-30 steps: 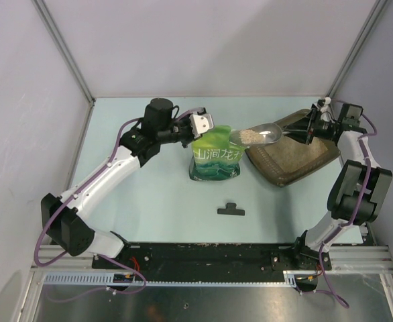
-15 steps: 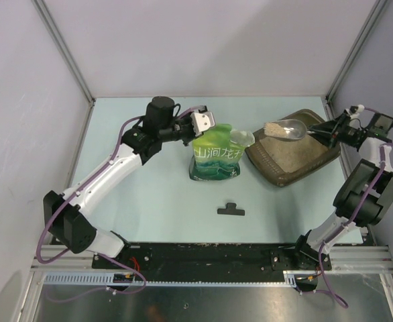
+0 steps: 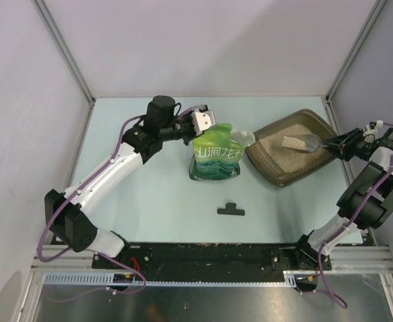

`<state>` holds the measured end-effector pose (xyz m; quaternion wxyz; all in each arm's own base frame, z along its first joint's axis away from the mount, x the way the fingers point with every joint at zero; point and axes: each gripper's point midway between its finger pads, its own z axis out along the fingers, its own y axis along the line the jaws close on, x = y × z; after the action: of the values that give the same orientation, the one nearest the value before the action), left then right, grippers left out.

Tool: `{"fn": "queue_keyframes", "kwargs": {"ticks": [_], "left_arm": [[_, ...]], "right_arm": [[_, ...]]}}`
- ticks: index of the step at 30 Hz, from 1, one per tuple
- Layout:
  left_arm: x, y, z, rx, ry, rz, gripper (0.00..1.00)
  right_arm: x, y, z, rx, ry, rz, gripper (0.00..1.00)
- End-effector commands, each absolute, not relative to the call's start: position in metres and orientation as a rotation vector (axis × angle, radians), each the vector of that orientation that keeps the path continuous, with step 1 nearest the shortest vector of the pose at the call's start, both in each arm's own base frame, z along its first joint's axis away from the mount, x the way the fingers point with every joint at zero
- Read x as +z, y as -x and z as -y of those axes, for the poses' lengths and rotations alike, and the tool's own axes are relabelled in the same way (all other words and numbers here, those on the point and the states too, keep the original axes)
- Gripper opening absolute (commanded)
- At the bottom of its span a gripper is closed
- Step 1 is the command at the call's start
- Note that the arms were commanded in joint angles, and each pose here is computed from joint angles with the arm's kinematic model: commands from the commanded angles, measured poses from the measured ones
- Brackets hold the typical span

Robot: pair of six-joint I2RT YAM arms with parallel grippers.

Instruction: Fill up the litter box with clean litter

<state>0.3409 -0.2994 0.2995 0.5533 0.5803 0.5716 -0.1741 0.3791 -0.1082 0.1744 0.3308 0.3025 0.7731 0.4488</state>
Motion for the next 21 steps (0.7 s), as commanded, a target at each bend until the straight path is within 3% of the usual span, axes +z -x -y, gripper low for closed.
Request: {"fn": "queue_keyframes", "kwargs": {"ticks": [1, 7, 12, 21], "left_arm": [[0.367, -0.347, 0.303, -0.357, -1.299, -1.141, 0.0], [0.363, -0.335, 0.302, -0.388, -1.317, -1.13, 0.0], [0.364, -0.324, 0.303, -0.429, -1.329, -1.11, 0.0], [0.359, -0.314, 0.304, -0.474, -1.343, -1.103, 0.0]], "right_arm": [[0.194, -0.374, 0.139, 0.886, -0.819, -1.979, 0.0], [0.205, -0.352, 0.109, 0.863, -0.763, -2.052, 0.0], [0.217, -0.329, 0.106, 0.676, -0.738, -2.071, 0.0], [0.237, -0.379, 0.129, 0.584, -0.77, -1.955, 0.0]]}}
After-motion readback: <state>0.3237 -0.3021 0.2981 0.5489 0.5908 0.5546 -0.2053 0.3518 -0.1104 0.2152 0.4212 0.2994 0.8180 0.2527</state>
